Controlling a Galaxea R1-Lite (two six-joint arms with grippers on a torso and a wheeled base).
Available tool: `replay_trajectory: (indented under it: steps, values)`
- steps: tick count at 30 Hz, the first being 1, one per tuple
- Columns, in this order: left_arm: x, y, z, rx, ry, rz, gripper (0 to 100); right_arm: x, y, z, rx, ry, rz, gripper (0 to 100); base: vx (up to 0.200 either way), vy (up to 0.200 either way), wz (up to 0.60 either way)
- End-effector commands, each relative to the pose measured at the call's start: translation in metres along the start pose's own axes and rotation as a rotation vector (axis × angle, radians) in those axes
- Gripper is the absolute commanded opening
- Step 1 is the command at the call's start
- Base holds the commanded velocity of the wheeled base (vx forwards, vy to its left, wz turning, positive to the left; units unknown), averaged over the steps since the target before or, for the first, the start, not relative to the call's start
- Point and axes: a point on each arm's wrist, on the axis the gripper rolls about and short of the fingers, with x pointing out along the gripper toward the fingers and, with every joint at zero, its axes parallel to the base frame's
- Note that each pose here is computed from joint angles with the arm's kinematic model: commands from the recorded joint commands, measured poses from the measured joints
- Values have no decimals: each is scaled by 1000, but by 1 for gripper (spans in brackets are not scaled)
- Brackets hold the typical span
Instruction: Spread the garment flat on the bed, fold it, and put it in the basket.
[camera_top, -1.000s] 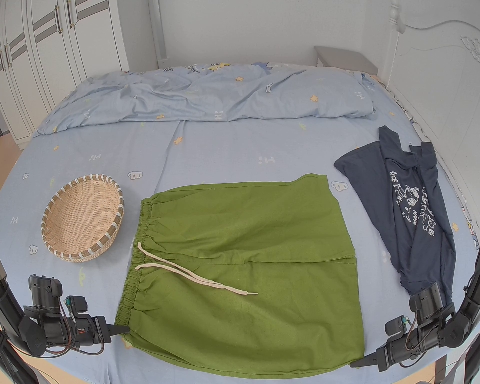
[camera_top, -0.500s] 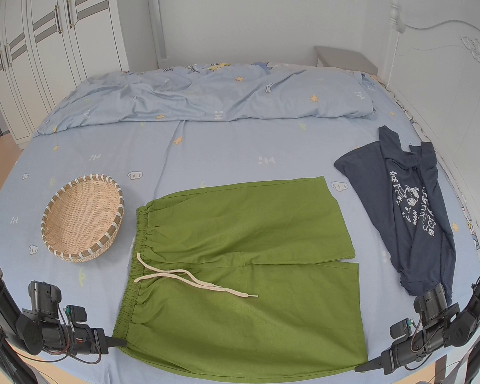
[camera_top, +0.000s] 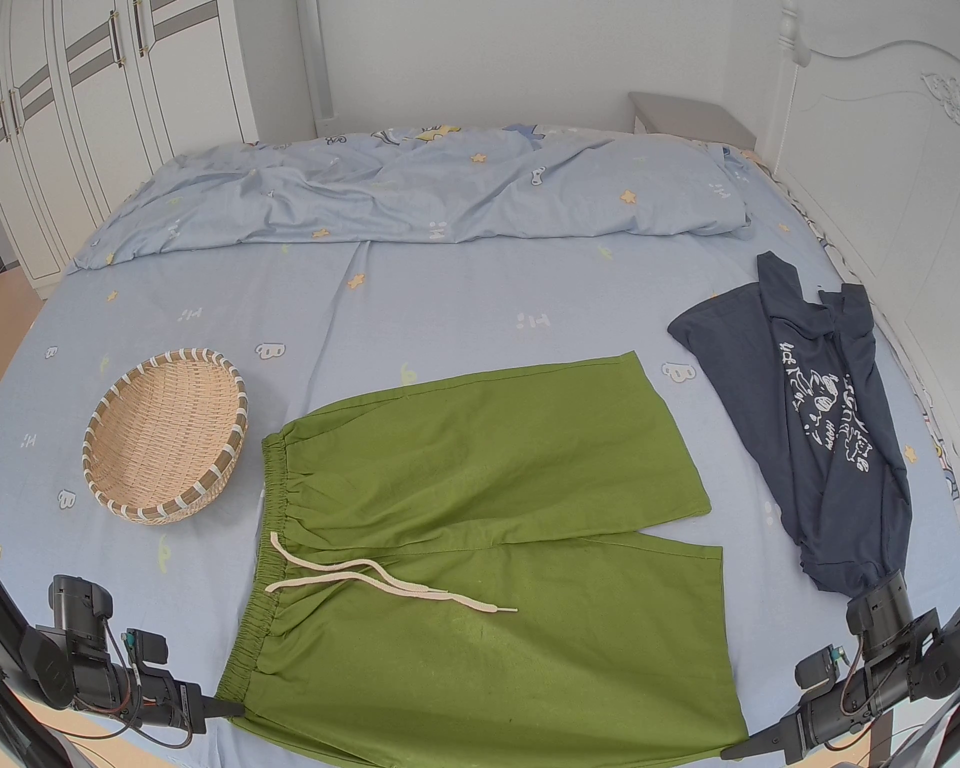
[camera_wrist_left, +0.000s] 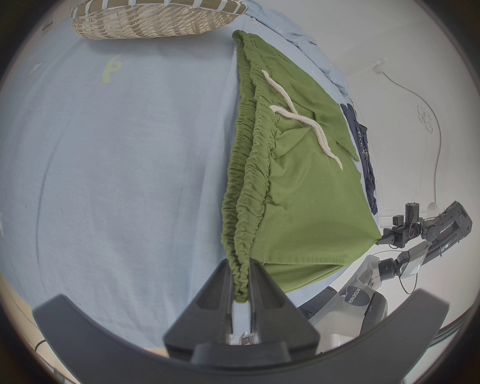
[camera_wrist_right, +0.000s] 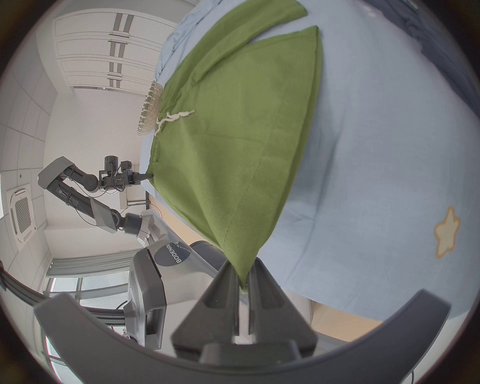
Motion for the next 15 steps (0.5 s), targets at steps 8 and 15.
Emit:
replay_trajectory:
  steps: [8, 15]
  values:
    - [-20, -33, 48, -165, -201, -130, 0, -38, 20, 51, -68, -335, 10, 0, 0, 0, 0]
    - [-33, -65, 101, -265, -235, -232, 0, -73, 45, 109, -113, -459, 20, 0, 0, 0, 0]
